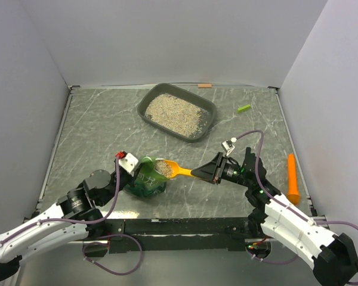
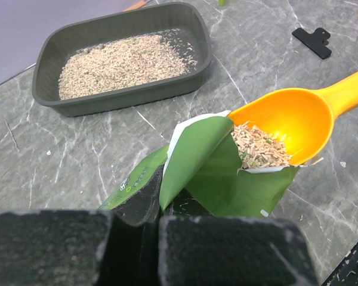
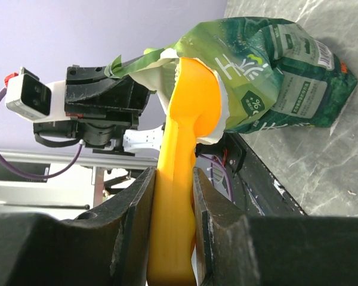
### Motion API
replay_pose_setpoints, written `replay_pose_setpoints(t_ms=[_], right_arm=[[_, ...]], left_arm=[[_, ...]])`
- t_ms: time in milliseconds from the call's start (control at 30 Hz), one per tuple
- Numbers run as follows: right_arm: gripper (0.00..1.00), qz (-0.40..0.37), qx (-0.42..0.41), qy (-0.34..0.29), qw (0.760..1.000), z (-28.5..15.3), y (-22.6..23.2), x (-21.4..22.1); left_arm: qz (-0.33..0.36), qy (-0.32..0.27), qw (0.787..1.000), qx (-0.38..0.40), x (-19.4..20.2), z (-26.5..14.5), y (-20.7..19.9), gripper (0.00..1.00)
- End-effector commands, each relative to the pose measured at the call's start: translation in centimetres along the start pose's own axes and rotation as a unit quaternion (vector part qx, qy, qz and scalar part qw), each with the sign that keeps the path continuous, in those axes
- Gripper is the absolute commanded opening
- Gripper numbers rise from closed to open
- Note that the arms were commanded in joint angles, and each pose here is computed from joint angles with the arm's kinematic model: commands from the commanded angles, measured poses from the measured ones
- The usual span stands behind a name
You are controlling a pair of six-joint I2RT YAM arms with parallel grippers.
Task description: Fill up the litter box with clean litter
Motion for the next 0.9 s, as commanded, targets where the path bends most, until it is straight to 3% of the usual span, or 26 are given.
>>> replay_pose_setpoints(t_ms=[0,867], right_arm=[[0.0,-0.012,-0.012,-0.015,1.0,-0.7,1.6,-0.1],[0.0,0.025,-0.032,-0.045,0.998,-2.7,2.1,0.9]], left_arm=[[-0.012,-0.018,1.0,-0.002,-1.0,0.4,-0.1,0.01],[-0.029,-0.05,0.998,-0.039,-2.0,-0.8,1.3,0.01]])
Point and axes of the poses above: each gripper's point midway between its finger pads, its own z axis out along the fingers, its own y axis along the line the jaws close on, x = y × z, the point moved 6 cm from there along -z, back along the fingers, and after that the axes turned 12 degrees about z, right-handed, at the moved point
